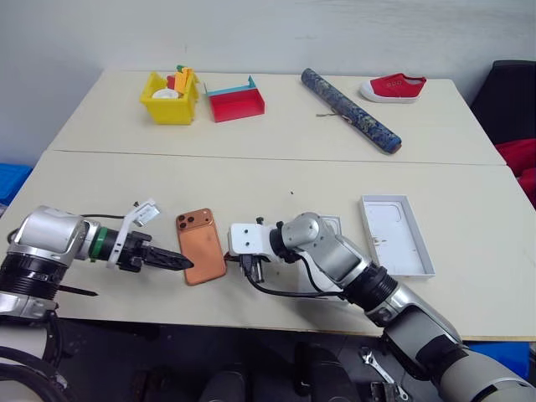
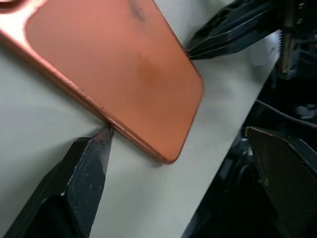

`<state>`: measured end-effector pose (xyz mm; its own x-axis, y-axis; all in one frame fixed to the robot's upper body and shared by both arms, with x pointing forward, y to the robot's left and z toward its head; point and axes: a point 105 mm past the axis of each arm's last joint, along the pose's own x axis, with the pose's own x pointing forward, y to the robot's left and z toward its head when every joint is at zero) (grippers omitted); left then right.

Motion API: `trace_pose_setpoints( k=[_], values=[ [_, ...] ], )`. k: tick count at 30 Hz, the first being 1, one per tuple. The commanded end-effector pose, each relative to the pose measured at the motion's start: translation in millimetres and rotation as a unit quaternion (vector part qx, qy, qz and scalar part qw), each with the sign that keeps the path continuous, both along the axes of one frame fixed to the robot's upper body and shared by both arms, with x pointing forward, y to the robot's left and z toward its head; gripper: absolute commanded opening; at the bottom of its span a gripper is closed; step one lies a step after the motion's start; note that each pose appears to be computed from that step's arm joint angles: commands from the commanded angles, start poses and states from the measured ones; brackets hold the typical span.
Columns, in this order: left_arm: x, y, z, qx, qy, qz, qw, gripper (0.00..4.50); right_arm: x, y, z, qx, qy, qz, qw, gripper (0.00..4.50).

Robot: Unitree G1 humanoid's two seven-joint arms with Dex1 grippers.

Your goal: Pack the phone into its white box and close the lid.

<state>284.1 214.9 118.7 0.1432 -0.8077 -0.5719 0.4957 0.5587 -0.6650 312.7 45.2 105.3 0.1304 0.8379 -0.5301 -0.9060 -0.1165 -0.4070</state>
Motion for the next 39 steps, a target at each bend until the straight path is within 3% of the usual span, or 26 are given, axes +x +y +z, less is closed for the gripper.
trace_pose_setpoints(
  k=[1,7,10,19,26,33,39],
  values=[
    [-8,-21,-35,-0.009,0.072,0.025,0.997,4.5,0,6,11,0.013,-0.013,0.011,1.0,0.06],
    [-5,-25,-38,-0.035,0.098,0.081,0.991,4.5,3,1,8,0.009,-0.014,0.004,1.0,0.06],
    [-4,-31,-31,-0.086,0.115,0.089,0.986,4.5,5,0,7,0.007,-0.014,0.001,1.0,0.06],
    [-2,-37,-32,-0.069,0.09,0.099,0.989,4.5,0,7,15,0.026,-0.011,0.018,0.999,0.06],
    [9,-22,-24,0.025,0.056,0.125,0.99,4.5,1,5,14,0.019,-0.019,0.018,0.999,0.06],
    [0,5,-16,0.104,0.054,0.135,0.984,4.5,6,3,12,0.014,-0.025,0.013,0.999,0.06],
    [2,12,-13,0.115,0.057,0.15,0.98,4.5,8,3,10,0.014,-0.027,0.011,0.999,0.06]
  ],
)
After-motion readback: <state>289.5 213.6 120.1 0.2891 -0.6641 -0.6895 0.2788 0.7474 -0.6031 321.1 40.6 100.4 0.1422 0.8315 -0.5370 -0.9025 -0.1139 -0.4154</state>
